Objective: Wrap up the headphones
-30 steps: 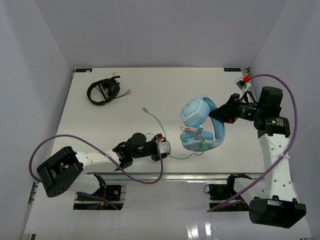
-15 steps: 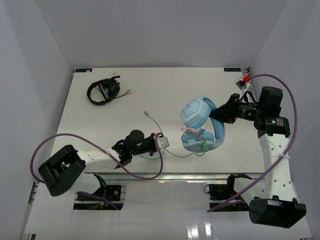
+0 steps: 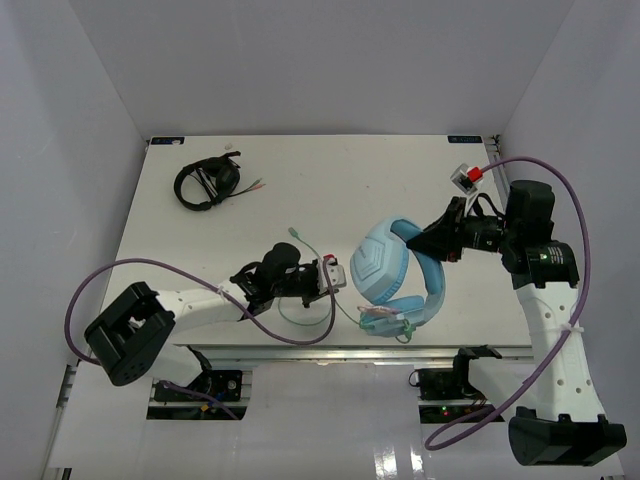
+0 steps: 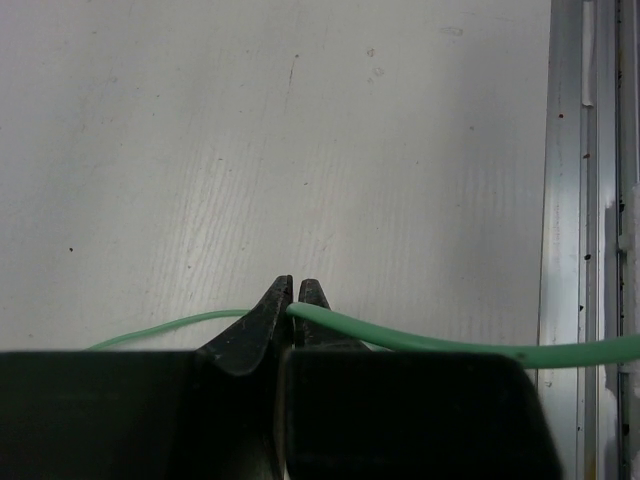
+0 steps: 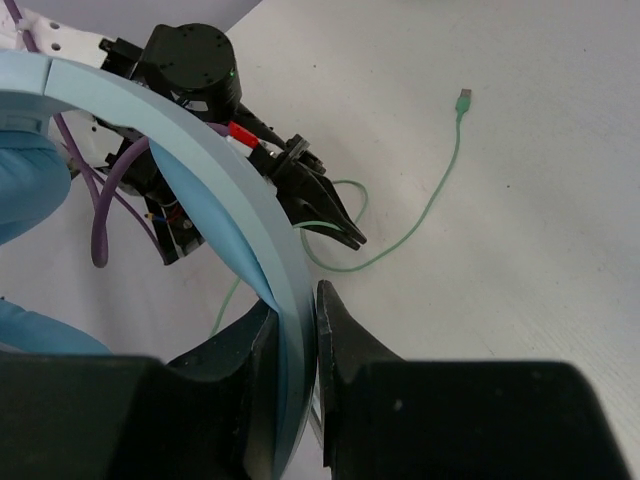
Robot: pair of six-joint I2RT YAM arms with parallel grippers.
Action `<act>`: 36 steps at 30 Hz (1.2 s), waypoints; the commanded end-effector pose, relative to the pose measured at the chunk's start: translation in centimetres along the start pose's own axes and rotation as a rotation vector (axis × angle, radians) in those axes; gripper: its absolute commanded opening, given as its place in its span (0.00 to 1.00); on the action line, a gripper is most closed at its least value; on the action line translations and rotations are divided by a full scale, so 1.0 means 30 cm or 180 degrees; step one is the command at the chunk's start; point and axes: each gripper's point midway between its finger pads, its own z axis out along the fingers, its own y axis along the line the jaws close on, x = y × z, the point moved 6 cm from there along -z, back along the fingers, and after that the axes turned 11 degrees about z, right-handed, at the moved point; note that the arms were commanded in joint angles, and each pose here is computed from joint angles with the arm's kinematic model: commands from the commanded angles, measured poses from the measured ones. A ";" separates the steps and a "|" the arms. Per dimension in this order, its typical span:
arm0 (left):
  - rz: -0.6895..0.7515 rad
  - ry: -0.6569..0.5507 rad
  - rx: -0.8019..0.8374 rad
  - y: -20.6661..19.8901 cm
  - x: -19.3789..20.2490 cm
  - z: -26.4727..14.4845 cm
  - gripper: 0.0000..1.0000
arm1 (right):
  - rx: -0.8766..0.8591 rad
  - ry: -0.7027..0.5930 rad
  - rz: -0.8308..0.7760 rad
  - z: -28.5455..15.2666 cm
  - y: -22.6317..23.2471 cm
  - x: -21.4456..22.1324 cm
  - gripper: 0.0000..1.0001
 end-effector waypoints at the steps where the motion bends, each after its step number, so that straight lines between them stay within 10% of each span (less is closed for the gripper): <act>1: -0.0117 0.0024 0.0220 0.018 -0.025 0.005 0.00 | -0.0036 0.0083 -0.0410 -0.015 0.062 0.012 0.08; 36: -0.1222 0.1036 0.0258 0.185 -0.160 -0.029 0.00 | 0.0818 0.0611 -0.1690 -0.003 -0.076 0.136 0.08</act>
